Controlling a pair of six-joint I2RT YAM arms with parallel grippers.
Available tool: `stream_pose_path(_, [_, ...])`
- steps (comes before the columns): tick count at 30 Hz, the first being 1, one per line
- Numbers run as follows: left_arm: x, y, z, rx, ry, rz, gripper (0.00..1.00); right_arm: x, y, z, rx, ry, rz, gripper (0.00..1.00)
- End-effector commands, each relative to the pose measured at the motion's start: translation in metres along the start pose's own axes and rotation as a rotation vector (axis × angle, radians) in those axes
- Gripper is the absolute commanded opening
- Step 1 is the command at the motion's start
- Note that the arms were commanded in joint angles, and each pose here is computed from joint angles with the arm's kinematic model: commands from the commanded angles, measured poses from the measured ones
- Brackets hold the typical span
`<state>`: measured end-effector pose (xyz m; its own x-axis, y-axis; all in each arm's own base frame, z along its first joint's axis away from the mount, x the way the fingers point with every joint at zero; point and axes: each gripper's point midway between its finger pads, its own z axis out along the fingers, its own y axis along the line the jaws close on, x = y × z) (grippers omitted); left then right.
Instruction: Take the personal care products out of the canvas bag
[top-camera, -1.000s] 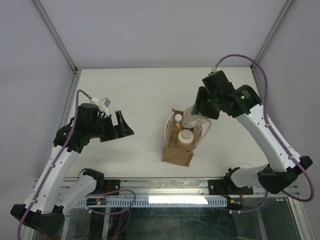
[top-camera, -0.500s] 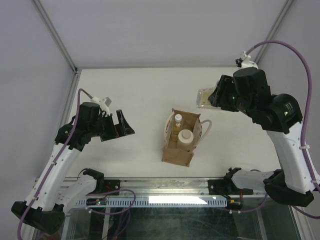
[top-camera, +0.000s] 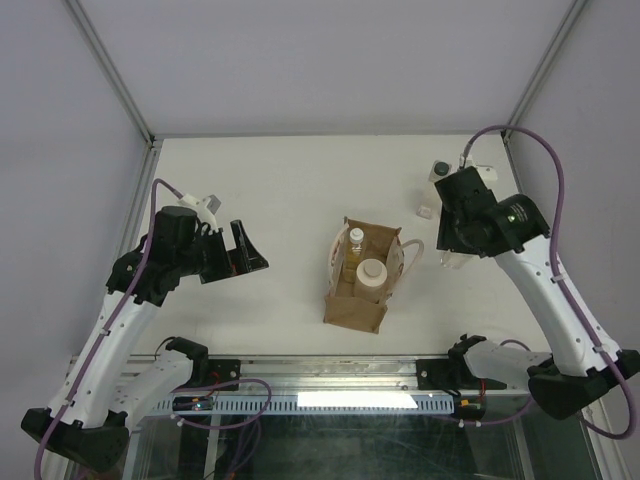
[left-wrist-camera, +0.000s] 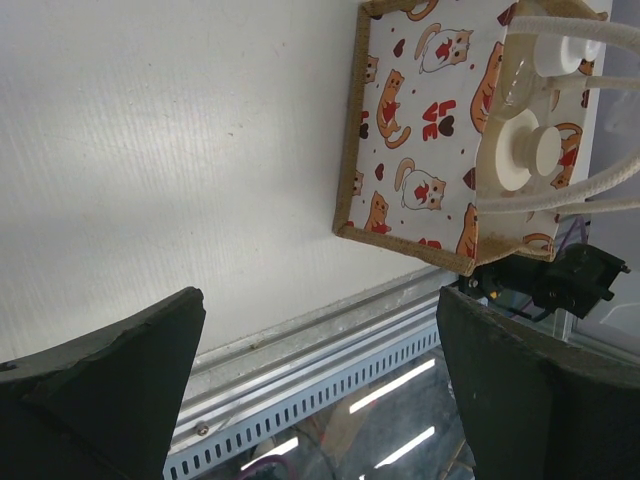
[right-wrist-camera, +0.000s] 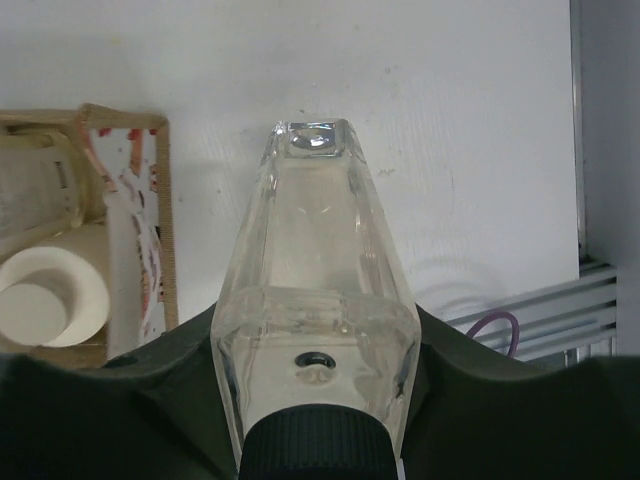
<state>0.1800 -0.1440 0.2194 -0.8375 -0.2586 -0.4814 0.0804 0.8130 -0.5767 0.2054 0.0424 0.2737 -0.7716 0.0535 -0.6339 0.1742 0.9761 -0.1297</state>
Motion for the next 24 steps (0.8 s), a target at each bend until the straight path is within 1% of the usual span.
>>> stream_pose_path(1, [-0.011, -0.014, -0.012, 0.043, -0.053, 0.008, 0.99, -0.034, 0.003, 0.019, -0.058, -0.122, 0.126, 0.00])
stream_pose_path(8, [-0.009, -0.011, -0.014, 0.030, -0.057, 0.007, 0.99, -0.058, -0.024, 0.079, -0.059, -0.075, 0.183, 0.00])
stream_pose_path(12, [-0.010, -0.010, -0.015, 0.022, -0.064, 0.006, 0.99, -0.078, -0.036, 0.105, -0.093, -0.084, 0.199, 0.00])
stream_pose_path(15, [-0.010, -0.008, -0.014, 0.015, -0.063, 0.008, 0.99, -0.089, -0.054, 0.125, -0.058, -0.080, 0.227, 0.00])
stream_pose_path(18, [-0.010, -0.007, -0.012, 0.008, -0.059, 0.007, 0.99, -0.097, -0.064, 0.143, -0.069, -0.057, 0.266, 0.00])
stream_pose_path(24, [-0.013, -0.006, -0.007, -0.002, -0.056, 0.013, 0.99, -0.116, -0.069, 0.172, -0.050, -0.028, 0.233, 0.00])
